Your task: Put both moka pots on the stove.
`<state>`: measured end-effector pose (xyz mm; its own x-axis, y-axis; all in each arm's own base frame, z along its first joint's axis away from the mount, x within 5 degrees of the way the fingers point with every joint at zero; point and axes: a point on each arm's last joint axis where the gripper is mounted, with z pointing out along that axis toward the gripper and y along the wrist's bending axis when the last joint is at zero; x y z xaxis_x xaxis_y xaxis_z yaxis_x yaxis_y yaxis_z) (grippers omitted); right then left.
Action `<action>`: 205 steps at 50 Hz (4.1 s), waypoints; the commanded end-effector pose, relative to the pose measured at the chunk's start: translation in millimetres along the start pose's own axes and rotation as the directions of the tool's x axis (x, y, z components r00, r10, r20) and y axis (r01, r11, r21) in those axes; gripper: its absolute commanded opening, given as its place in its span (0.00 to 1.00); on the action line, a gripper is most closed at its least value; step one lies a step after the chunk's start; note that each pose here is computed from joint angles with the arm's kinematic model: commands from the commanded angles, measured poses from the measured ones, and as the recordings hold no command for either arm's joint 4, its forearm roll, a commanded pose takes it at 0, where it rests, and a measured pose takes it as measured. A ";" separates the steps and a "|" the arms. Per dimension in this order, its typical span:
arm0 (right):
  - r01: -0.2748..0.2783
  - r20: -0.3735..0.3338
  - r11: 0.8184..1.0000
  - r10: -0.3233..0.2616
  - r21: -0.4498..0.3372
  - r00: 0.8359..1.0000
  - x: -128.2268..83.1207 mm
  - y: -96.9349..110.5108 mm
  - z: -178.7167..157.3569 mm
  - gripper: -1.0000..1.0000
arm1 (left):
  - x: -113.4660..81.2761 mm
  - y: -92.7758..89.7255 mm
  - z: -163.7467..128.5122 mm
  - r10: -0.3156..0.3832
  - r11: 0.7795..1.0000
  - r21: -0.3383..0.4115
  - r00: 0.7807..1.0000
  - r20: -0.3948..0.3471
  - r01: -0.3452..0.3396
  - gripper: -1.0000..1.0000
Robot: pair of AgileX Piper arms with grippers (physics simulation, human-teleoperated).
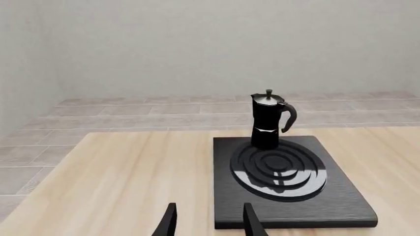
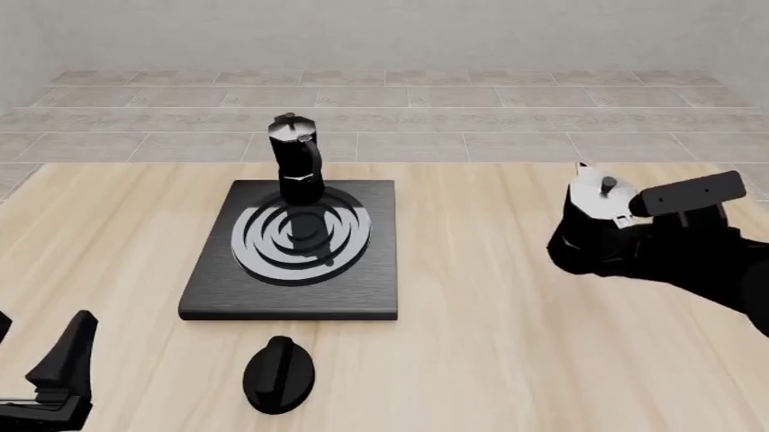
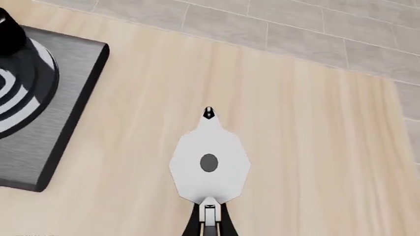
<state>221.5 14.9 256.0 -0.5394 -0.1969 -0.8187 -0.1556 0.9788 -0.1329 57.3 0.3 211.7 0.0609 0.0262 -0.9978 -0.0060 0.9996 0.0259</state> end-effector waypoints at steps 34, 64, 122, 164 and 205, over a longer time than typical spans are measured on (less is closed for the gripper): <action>0.164 0.145 0.940 -0.125 -0.300 0.981 -101.2 92.8 -6.2 0.00 | -0.1 -0.1 0.2 0.003 1.000 0.002 1.000 0.001 -0.003 1.00; 0.159 0.140 0.889 -0.108 -0.430 0.984 -129.3 153.4 4.2 0.00 | -0.4 0.1 0.4 0.001 1.000 -0.001 1.000 0.002 -0.001 1.00; 0.297 0.211 0.767 -0.213 -0.569 0.954 -136.0 242.4 -4.8 0.00 | -0.6 0.3 0.9 0.001 1.000 -0.004 1.000 0.003 -0.001 1.00; 0.380 0.197 0.737 -0.327 -0.558 0.924 -156.2 285.6 40.9 0.00 | -0.5 0.8 1.7 -0.008 1.000 -0.014 1.000 0.000 0.008 1.00; 0.328 0.162 0.765 -0.288 -0.555 0.944 -145.5 291.3 69.8 0.00 | -0.8 1.1 1.5 -0.004 1.000 -0.019 1.000 0.000 0.004 1.00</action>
<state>310.6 333.6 280.9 -0.3489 -0.5055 -0.7891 -0.7663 0.6387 -0.0703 58.8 1.3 212.8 0.0617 0.0199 -0.9979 -0.0241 0.9995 0.0185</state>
